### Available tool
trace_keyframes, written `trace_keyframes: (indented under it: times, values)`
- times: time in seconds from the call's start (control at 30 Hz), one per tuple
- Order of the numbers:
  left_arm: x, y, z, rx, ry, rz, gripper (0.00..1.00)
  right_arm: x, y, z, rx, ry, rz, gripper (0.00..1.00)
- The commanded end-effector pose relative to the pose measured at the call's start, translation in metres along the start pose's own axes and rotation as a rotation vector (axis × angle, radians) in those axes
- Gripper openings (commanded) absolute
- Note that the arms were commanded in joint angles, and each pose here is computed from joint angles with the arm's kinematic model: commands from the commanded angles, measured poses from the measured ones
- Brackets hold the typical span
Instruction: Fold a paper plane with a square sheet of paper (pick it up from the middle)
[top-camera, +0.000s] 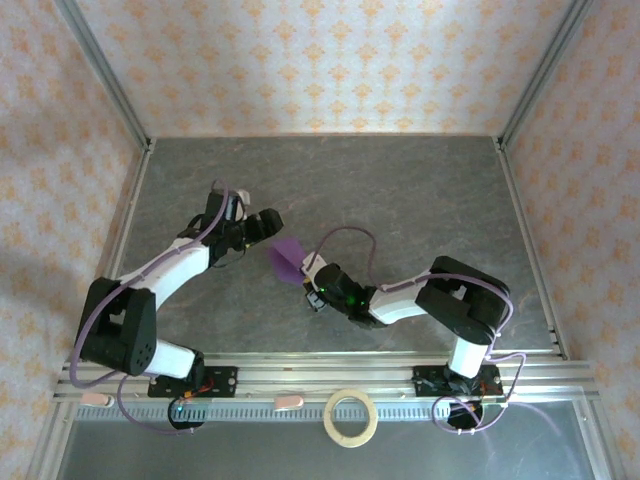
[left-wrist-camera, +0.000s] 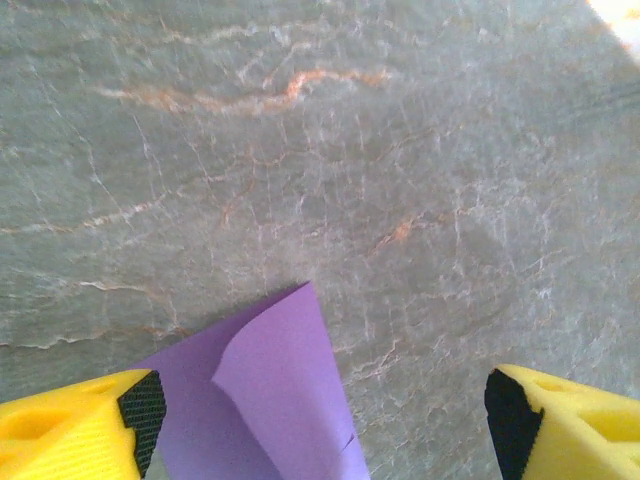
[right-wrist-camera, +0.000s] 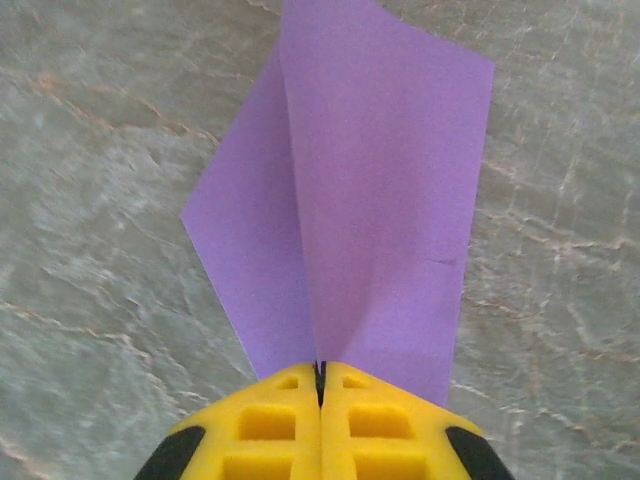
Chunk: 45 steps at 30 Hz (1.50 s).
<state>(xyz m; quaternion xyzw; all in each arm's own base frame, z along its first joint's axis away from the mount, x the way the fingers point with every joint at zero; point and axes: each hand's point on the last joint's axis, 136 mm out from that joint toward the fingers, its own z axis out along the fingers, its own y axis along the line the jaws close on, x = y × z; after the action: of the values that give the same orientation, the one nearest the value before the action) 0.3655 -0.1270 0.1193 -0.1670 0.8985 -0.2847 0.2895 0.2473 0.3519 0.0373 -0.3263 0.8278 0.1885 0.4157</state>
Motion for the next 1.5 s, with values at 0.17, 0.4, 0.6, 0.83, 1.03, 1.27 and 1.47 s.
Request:
trace_keyframes:
  times: [0.17,0.4,0.6,0.83,1.03,1.27,1.47]
  values:
    - [0.016,0.017,-0.009,-0.029,0.007,-0.034,0.85,-0.002,0.009,-0.004,-0.094,0.024,0.230,0.00]
    - [0.025,0.016,-0.008,-0.004,0.031,-0.030,0.80,-0.008,0.009,-0.003,-0.158,0.035,0.329,0.00]
    - [0.029,0.014,-0.007,0.024,0.043,-0.025,0.74,-0.023,0.014,-0.009,-0.254,0.026,0.412,0.00]
    - [0.036,-0.004,-0.003,0.144,0.084,0.001,0.77,-0.023,0.013,-0.010,-0.276,0.039,0.411,0.00]
    - [0.042,-0.008,0.011,0.147,0.124,-0.013,0.83,-0.018,0.003,-0.006,-0.218,0.040,0.377,0.00]
    - [0.057,-0.006,0.041,0.047,0.210,0.010,0.82,-0.020,0.000,-0.009,-0.197,0.016,0.321,0.02]
    - [0.060,-0.001,0.058,0.016,0.244,-0.029,0.71,-0.019,0.000,-0.010,-0.156,0.002,0.227,0.05]
